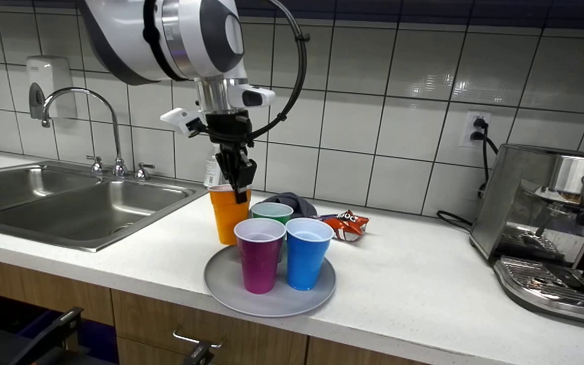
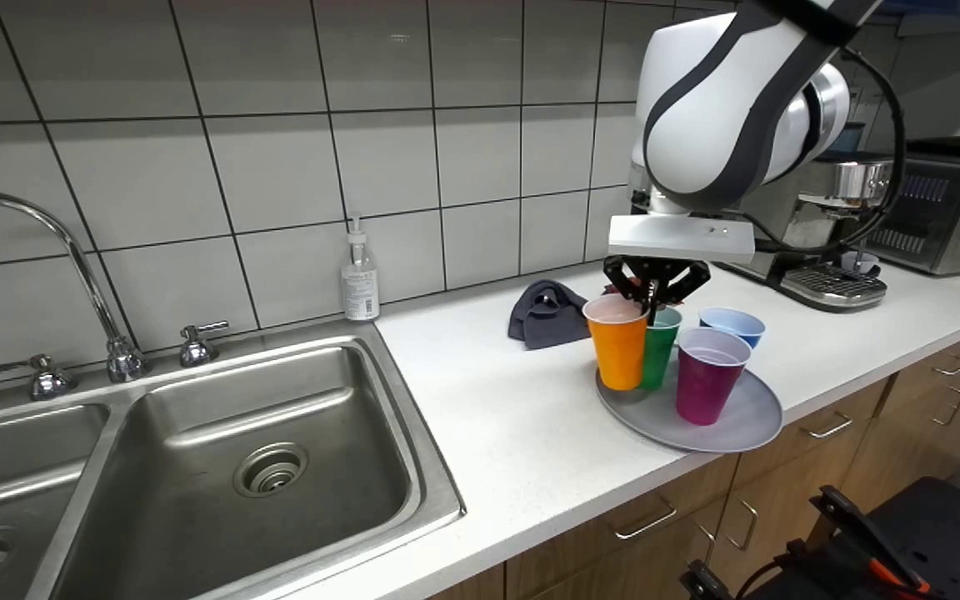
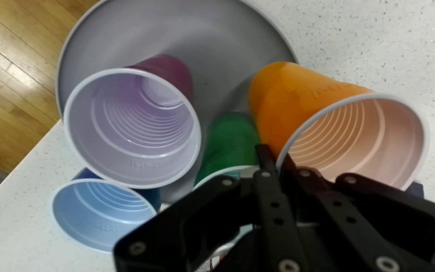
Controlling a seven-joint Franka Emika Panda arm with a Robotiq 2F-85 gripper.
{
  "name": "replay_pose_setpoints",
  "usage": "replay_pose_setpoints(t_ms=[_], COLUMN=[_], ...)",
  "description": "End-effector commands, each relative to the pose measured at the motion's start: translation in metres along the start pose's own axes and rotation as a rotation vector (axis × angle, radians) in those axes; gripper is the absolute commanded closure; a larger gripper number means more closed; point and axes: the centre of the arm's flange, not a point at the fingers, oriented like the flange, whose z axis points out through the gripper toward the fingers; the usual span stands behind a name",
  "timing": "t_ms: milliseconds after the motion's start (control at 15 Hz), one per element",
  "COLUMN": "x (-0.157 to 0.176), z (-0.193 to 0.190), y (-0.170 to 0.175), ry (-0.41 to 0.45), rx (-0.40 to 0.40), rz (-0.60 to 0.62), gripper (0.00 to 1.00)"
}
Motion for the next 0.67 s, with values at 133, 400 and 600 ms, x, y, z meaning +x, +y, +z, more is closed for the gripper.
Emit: replay_pose_setpoints(t_ms=[133,400,600], x=[-0.0061,-0.0069,-0.0064], z=[-0.0052,-0.0023,-0.0003], y=[0.0147,0.0184,0.0217], ry=[0.004,-0.002,-0.005], rx=[-0.022,-0.03,-0.036], rz=[-0.024,-0.023,-0.019], gripper=[0.99,0.99,0.99])
